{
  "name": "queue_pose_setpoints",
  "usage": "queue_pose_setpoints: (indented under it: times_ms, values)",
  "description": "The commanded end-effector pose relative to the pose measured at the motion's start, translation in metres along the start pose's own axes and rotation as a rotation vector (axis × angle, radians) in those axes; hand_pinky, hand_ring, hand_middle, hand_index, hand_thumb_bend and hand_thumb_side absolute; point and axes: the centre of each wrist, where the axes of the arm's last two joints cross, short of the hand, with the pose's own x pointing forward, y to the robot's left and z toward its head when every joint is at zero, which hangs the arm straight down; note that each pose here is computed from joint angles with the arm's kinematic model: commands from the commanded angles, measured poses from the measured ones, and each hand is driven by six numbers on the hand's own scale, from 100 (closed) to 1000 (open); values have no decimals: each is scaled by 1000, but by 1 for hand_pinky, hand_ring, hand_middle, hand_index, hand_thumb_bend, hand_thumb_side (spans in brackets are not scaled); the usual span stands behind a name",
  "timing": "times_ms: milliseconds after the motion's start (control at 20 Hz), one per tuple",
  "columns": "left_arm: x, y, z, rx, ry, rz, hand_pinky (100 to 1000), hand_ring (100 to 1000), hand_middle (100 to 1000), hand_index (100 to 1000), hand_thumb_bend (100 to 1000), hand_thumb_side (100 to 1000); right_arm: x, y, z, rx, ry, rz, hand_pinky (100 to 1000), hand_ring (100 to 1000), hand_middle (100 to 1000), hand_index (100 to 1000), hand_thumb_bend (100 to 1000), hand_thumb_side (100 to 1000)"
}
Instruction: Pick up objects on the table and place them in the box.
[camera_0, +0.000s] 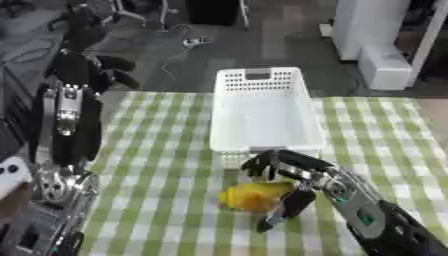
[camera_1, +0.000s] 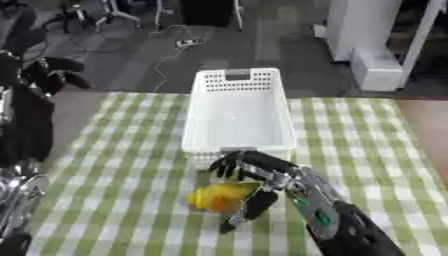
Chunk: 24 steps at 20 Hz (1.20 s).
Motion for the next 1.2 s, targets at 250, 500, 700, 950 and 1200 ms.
queue_pose_setpoints:
  times_ms: [250, 500, 700, 950, 1200]
  values:
    - [7, -4, -8, -11, -37, 17, 464, 601, 1000, 811, 267, 765, -3, -6, -4, -13, 11, 25, 595, 702, 691, 868, 929, 313]
    - [7, -5, -10, -11, -41, 26, 464, 602, 1000, 811, 268, 764, -12, -3, -5, -9, 44, 22, 592, 698, 687, 865, 926, 310]
    - [8, -7, -11, -11, -45, 34, 466, 602, 1000, 811, 269, 764, -18, 2, -6, -3, 68, 21, 587, 692, 681, 859, 923, 308]
    - [9, -9, -13, -13, -51, 47, 467, 602, 1000, 811, 270, 764, -24, 5, -9, -4, 87, 22, 573, 678, 670, 846, 913, 310]
    - [10, -12, -16, -11, -58, 63, 469, 603, 1000, 811, 273, 764, -30, 2, -13, -5, 118, 38, 552, 657, 656, 823, 900, 316]
